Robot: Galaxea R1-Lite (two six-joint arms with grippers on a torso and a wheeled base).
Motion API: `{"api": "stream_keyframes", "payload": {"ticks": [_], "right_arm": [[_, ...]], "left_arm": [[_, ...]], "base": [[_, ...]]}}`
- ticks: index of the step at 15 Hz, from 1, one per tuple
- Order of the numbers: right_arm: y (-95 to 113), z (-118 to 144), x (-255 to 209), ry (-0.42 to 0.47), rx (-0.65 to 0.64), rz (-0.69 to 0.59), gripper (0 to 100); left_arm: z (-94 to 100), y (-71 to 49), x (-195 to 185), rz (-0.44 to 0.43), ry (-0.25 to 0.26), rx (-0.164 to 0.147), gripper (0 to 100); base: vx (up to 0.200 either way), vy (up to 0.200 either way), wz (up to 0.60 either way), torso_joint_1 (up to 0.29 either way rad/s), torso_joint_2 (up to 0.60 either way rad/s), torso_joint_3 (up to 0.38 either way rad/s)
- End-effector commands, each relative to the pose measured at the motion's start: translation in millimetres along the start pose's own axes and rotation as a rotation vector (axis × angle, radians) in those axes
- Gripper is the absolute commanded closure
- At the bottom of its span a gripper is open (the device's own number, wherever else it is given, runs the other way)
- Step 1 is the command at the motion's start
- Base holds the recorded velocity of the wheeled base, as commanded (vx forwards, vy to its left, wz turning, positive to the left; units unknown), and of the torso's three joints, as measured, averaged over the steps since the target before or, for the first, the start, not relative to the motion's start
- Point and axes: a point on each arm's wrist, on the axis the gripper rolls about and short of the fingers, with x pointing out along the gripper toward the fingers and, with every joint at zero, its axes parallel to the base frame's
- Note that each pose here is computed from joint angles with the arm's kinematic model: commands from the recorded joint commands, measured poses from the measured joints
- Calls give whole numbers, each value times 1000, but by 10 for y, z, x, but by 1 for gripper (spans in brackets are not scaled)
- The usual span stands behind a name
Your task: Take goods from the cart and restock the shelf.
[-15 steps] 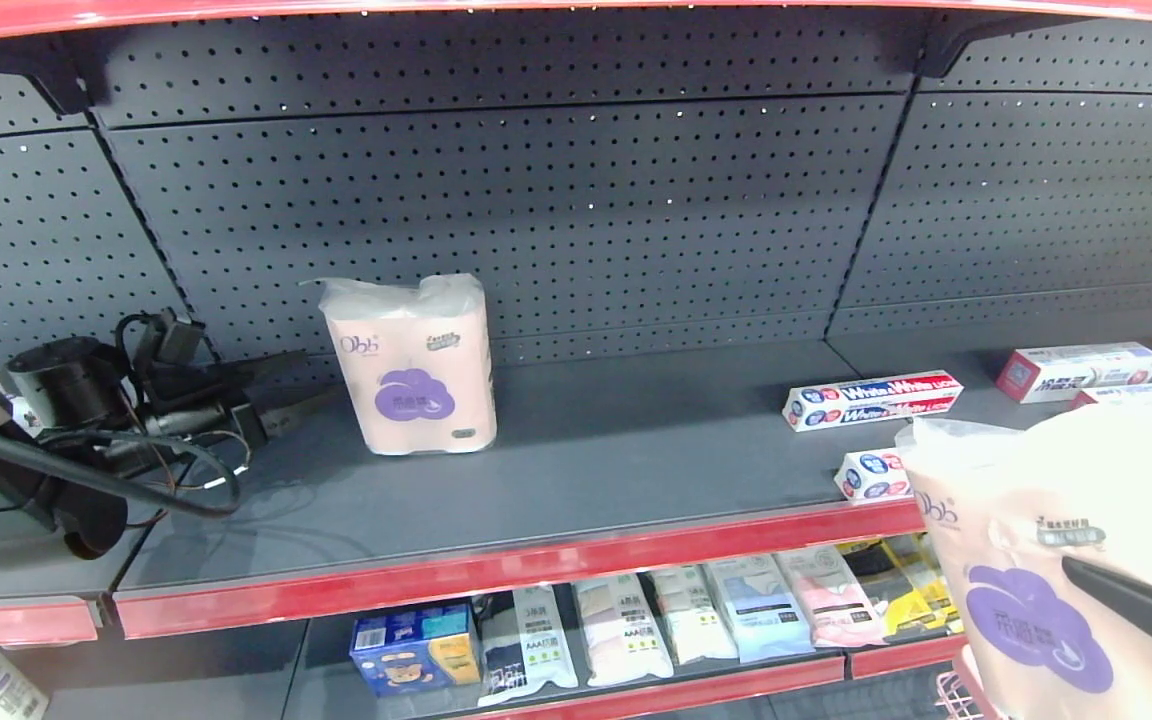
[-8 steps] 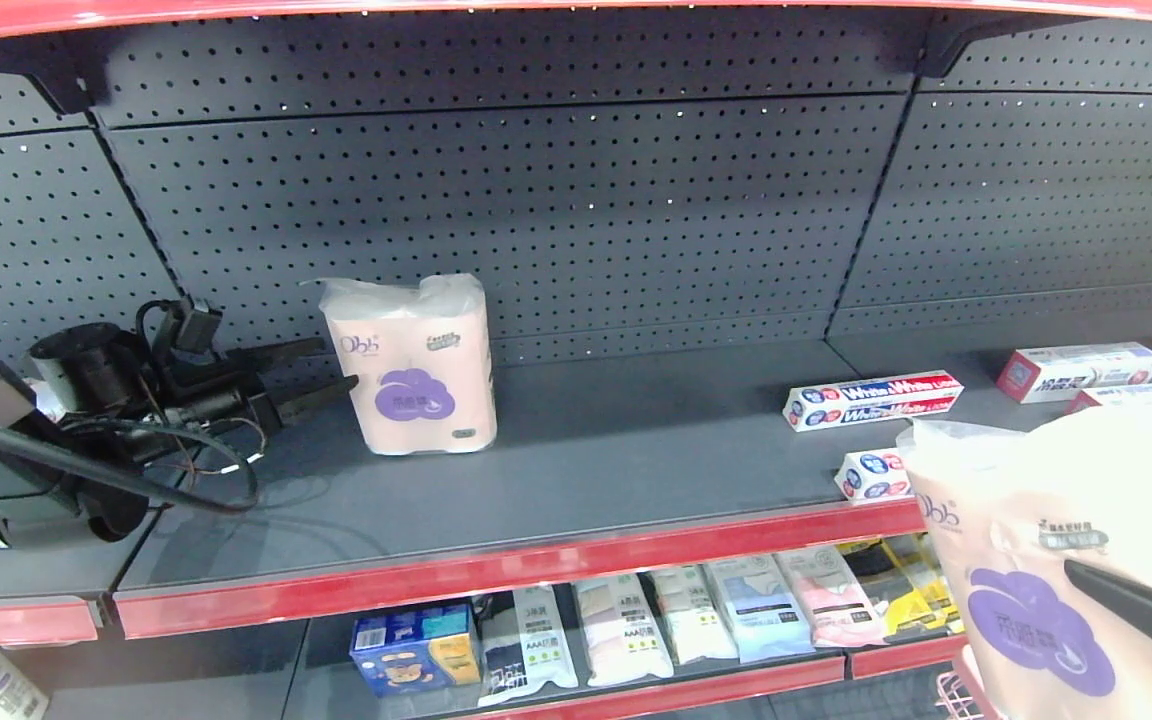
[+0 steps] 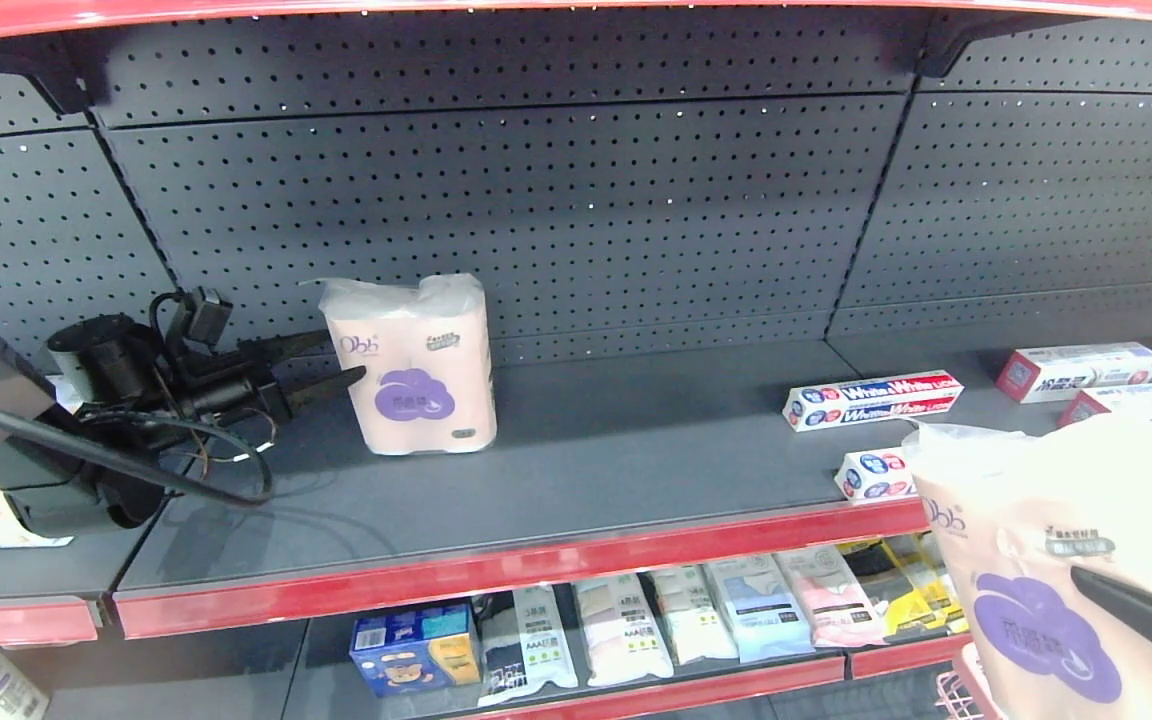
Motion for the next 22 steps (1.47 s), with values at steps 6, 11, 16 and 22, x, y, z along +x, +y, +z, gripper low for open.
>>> {"api": "stream_keyframes", "payload": {"ticks": [6, 11, 16, 22], "right_arm": [[4, -7, -3, 1, -16, 1, 100], [1, 1, -2, -1, -21, 1, 100], [-5, 17, -6, -4, -24, -7, 100], [-12, 37, -5, -8, -25, -8, 100]], "left_arm": [[-25, -1, 193, -39, 2, -14, 0], [56, 76, 250, -25, -9, 1, 0], [-13, 86, 283, -25, 1, -30, 0], [-33, 67, 358, -52, 7, -57, 0]], "base": [[0, 0, 0, 0, 0, 0], [0, 0, 0, 0, 0, 0], [0, 0, 0, 0, 0, 0], [0, 0, 0, 0, 0, 0]]}}
